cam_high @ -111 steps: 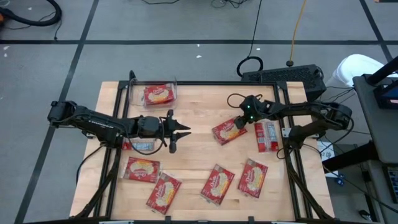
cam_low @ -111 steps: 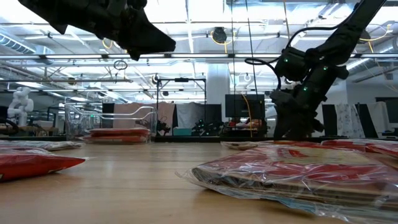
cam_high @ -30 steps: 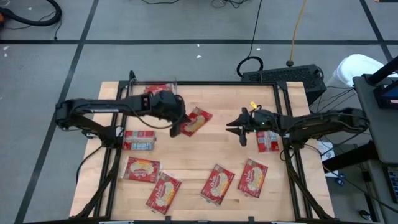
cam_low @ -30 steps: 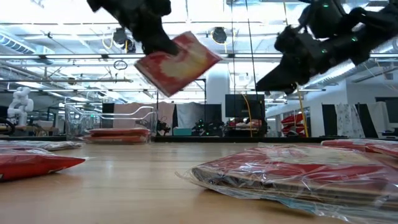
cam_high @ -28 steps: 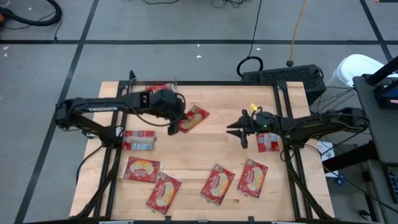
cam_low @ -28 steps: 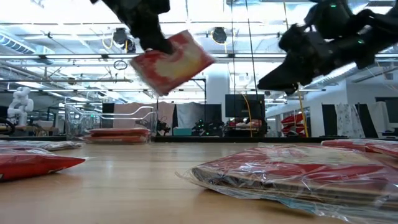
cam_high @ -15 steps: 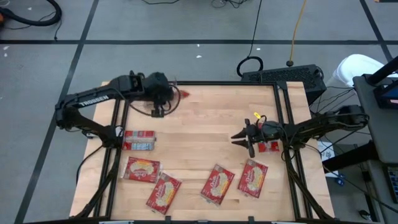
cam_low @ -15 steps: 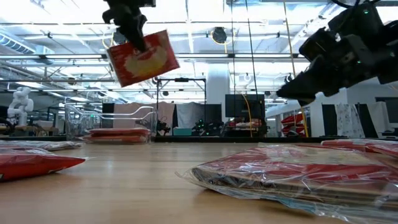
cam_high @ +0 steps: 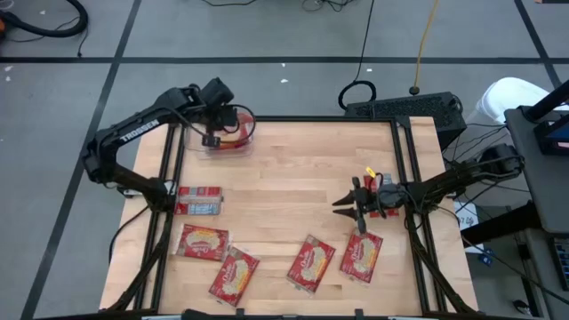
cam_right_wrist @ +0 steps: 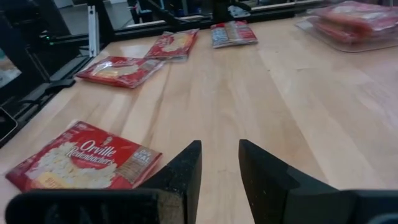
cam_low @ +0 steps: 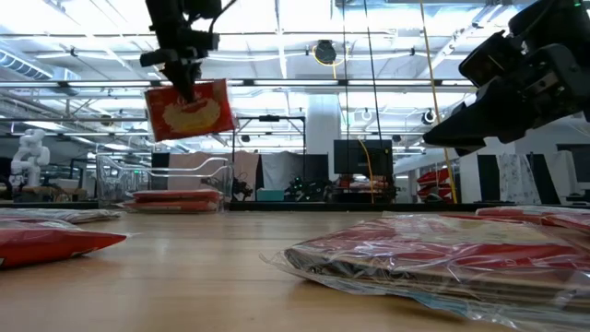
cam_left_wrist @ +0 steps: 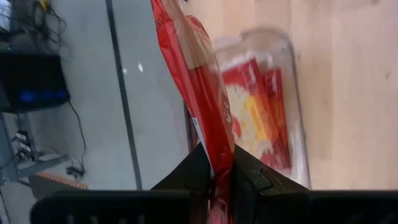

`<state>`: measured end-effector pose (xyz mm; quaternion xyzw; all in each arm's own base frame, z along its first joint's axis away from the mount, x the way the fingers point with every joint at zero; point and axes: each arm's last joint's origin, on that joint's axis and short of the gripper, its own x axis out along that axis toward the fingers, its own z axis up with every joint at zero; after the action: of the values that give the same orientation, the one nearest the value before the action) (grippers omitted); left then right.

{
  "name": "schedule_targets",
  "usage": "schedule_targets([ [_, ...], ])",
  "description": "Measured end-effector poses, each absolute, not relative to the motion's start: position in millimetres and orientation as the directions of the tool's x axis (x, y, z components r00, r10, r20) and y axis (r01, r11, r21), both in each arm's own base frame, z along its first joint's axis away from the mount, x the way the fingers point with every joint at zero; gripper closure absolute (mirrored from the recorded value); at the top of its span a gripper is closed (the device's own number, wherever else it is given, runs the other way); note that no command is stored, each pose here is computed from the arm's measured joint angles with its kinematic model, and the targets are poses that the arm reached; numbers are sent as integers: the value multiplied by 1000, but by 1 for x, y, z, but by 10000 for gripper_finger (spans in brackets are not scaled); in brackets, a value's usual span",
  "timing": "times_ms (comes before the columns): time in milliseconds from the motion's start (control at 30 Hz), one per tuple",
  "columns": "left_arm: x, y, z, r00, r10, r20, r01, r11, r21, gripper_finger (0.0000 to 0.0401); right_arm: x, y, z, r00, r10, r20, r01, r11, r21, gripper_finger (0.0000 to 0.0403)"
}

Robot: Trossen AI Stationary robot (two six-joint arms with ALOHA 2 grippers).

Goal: Sort popcorn bags into baskets
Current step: Put the red popcorn bag into the transparent bin

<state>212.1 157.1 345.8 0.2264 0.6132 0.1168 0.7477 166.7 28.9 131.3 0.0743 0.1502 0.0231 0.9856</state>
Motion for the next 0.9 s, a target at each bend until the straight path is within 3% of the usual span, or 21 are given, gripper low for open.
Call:
schedule_targets([
  [300, 210, 175, 320, 84, 330, -940, 124, 933, 339, 359, 165, 37, 132, 956, 76, -283, -36, 989, 142, 303],
  [633, 223, 188, 295, 53, 213, -976, 107, 970, 218, 359, 165, 38, 132, 959, 40, -281, -3, 991, 132, 303],
  [900, 228, 195, 275, -41, 135, -990, 98, 987, 131, 359, 165, 38, 132, 959, 40, -281, -3, 991, 132, 303],
])
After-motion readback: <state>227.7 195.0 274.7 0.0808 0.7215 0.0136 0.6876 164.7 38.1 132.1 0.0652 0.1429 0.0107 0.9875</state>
